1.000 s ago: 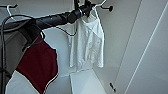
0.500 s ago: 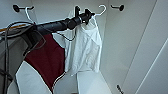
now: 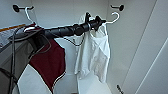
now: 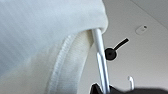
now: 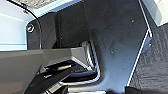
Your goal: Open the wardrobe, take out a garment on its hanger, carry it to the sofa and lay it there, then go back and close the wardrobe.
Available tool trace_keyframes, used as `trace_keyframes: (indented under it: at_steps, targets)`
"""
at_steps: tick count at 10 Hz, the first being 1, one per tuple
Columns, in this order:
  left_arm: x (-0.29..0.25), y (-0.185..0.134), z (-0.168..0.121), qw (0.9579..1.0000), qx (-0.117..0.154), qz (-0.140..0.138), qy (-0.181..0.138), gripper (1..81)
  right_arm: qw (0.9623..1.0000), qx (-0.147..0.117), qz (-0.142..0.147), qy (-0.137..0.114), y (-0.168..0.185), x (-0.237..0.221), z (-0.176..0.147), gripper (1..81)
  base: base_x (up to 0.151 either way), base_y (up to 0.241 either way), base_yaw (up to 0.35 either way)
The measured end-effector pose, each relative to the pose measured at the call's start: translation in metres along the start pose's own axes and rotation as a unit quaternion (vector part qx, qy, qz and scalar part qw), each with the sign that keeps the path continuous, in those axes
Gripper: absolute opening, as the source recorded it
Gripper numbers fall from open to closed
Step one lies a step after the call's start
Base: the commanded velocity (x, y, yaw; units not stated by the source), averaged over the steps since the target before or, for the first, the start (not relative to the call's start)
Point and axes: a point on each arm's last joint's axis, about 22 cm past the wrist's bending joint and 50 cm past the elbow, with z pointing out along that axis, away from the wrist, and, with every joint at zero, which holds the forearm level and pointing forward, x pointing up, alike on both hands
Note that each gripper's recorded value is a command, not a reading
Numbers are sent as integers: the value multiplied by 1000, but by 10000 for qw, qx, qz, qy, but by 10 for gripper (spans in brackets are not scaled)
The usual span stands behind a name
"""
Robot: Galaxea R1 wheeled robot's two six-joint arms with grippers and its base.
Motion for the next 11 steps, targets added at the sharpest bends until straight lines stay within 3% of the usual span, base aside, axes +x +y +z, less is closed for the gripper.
trace_keyframes:
  at_steps: [2,5,9,11]
  targets:
    - [-46,-1,-13,9993,-43,49,-372,10,9998,12,-202,-73,-1,5,1,811,0,0,0]
    - [-55,-23,-39,9988,226,129,-409,10,9990,14,-418,-142,0,11,1,811,0,0,0]
    - [-107,18,-42,9957,-23,460,-800,10,9987,55,-504,79,-4,29,3,811,0,0,0]
    - [-127,0,-49,9947,16,423,-933,10,9987,52,-506,81,-3,29,3,811,0,0,0]
